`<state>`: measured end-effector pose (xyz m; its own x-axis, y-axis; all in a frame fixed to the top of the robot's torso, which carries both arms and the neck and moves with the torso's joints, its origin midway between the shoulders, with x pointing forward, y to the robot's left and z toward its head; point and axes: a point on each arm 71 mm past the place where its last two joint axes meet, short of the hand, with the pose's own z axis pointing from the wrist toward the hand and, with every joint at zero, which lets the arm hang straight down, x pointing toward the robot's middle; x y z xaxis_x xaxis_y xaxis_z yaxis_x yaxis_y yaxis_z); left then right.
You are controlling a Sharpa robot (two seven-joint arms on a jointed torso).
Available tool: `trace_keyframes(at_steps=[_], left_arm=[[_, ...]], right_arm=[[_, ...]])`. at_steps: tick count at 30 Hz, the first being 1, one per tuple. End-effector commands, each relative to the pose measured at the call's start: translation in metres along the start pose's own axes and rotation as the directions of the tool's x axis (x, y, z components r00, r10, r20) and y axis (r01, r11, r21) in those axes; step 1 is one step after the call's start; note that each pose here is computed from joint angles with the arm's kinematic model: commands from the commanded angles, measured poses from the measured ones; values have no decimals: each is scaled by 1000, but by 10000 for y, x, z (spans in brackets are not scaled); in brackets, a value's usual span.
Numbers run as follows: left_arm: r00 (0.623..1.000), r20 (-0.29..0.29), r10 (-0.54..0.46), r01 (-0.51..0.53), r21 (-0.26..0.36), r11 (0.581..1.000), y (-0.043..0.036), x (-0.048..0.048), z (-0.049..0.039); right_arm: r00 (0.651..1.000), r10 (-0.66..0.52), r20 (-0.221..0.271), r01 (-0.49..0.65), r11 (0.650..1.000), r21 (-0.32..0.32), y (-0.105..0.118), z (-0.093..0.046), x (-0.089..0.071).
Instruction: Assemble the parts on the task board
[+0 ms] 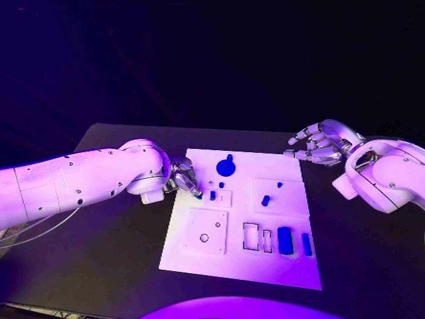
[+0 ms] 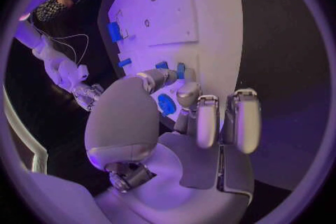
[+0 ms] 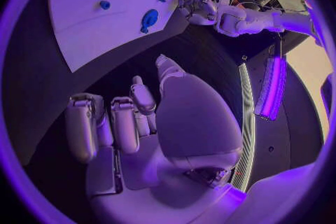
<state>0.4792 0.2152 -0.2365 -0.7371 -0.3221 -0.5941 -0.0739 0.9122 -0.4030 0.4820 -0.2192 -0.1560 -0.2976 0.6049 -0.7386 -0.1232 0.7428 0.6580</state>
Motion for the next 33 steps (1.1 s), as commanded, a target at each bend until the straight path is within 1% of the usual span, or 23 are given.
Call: trace_keyframes(at_steps=[1, 16, 21, 33], left_arm=[[999, -38, -7, 7, 6, 1000, -24, 45, 7], [998, -57, -8, 8, 2, 1000, -25, 50, 24], [998, -69, -11, 11, 5, 1000, -40, 59, 33], [998, -69, -7, 8, 10, 1000, -93, 64, 69]], right_arm=[[1000, -6, -8, 6, 1000, -10, 8, 0, 12], [1000, -6, -7, 6, 1000, -9, 5, -1, 9], [1000, -5, -6, 5, 1000, -8, 4, -1, 8], [1000, -4, -5, 4, 1000, -8, 3, 0, 8]])
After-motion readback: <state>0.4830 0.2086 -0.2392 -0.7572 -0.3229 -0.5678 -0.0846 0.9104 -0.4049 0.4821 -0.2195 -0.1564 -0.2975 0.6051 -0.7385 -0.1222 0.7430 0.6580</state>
